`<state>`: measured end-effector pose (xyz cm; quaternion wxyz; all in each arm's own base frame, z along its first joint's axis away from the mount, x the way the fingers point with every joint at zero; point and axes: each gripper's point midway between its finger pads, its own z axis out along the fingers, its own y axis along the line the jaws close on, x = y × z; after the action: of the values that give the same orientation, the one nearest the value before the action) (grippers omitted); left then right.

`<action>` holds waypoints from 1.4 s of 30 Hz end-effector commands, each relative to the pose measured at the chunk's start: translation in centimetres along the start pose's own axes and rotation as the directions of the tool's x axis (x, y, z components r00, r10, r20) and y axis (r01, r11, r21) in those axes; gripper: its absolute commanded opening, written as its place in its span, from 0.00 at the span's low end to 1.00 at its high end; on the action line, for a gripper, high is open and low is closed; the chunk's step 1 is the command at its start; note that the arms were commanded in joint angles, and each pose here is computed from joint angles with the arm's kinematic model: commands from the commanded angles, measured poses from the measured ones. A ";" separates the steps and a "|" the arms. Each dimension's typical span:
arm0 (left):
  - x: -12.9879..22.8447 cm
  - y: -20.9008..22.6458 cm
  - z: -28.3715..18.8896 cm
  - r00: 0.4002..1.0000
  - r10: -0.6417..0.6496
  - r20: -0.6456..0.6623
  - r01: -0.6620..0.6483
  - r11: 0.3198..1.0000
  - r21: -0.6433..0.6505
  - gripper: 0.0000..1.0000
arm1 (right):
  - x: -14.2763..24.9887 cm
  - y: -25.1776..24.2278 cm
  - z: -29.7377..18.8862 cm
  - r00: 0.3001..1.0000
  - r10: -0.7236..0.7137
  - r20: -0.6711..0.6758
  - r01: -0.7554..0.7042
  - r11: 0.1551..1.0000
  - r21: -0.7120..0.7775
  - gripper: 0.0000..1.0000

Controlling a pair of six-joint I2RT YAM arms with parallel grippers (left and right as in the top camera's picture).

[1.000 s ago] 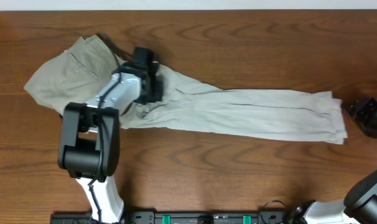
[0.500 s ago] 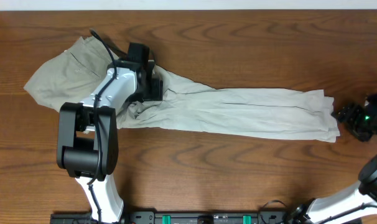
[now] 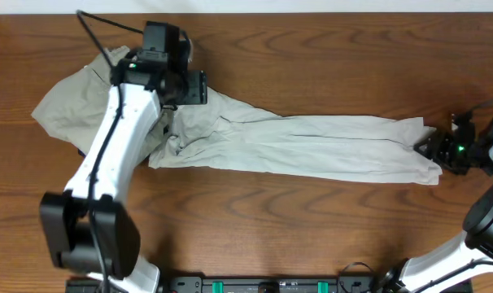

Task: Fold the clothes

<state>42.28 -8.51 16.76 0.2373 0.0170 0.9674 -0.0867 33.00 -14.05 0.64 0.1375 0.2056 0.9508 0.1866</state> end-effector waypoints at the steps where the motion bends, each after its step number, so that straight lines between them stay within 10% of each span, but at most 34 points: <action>1: -0.7 -0.1 -1.3 0.999 -0.003 0.034 0.002 1.000 0.001 0.71 | 0.7 -0.1 0.7 0.999 -0.020 -0.041 0.020 1.000 0.010 0.51; 7: -0.4 -0.1 -1.7 1.000 -0.003 0.027 0.003 1.000 0.000 0.71 | 0.6 0.9 0.7 0.999 -0.031 -0.034 0.030 0.999 -0.043 0.42; 16: 0.1 0.0 -1.7 1.000 -0.005 0.005 0.005 1.000 -0.003 0.71 | -0.8 1.9 -0.1 1.000 -0.013 0.009 0.014 0.995 -0.094 0.01; 32: 0.1 -0.2 -5.3 0.998 0.027 0.058 -0.027 1.000 -0.006 0.71 | -7.0 0.7 -17.0 0.941 0.027 0.336 -0.082 0.985 0.150 0.01; 42: -0.4 -0.6 -8.1 0.991 0.039 0.126 -0.040 0.999 0.001 0.72 | -3.9 11.3 -14.1 0.969 -0.153 0.192 0.137 0.986 0.093 0.01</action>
<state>39.03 -7.88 22.65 0.2812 0.0238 0.9553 -0.0880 34.68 -13.43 18.70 0.2480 0.1890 0.9437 0.1104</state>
